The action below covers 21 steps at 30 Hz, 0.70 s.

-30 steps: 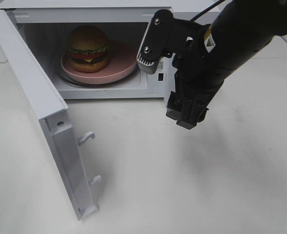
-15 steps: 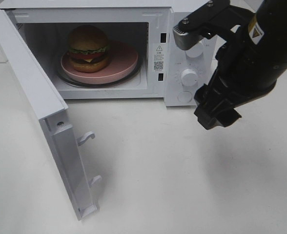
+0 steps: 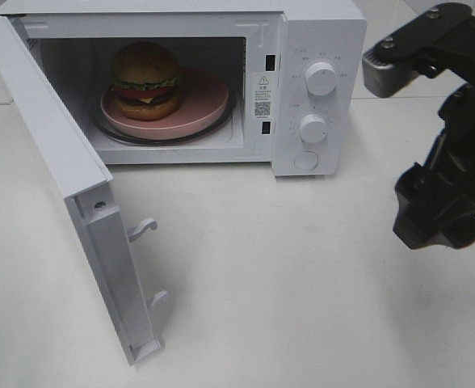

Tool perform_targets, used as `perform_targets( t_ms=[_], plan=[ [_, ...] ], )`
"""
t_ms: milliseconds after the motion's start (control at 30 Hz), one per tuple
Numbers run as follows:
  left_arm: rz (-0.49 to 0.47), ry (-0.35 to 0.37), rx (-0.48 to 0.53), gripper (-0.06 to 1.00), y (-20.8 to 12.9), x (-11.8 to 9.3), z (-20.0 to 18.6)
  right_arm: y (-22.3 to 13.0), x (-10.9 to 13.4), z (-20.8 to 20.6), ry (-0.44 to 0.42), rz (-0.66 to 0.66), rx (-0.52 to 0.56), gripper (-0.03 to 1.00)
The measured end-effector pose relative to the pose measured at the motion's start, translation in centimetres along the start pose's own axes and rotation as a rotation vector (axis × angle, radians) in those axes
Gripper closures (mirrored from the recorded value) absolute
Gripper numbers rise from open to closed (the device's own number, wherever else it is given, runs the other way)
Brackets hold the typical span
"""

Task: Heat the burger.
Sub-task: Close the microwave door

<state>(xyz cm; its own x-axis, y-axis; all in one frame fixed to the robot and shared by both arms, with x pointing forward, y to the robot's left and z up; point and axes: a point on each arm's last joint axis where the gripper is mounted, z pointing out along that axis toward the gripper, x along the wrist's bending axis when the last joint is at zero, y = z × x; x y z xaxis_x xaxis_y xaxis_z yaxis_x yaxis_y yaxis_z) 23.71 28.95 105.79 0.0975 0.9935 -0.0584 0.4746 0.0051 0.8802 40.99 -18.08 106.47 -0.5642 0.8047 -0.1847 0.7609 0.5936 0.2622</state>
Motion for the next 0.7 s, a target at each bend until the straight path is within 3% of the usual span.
perform_targets(
  t_ms=[167,433,700],
  plan=[
    [0.0,0.0,0.0,-0.03,0.0,0.0,0.0,-2.5,-0.9,-0.3,0.007,0.071,-0.008,0.2],
    [0.0,0.0,0.0,-0.03,0.0,0.0,0.0,-7.8,-3.6,-1.6,-0.051,0.273,-0.076,0.2],
    [0.0,0.0,0.0,-0.03,0.0,0.0,0.0,-12.7,-3.4,-2.5,-0.097,0.37,-0.203,0.2]
  ],
)
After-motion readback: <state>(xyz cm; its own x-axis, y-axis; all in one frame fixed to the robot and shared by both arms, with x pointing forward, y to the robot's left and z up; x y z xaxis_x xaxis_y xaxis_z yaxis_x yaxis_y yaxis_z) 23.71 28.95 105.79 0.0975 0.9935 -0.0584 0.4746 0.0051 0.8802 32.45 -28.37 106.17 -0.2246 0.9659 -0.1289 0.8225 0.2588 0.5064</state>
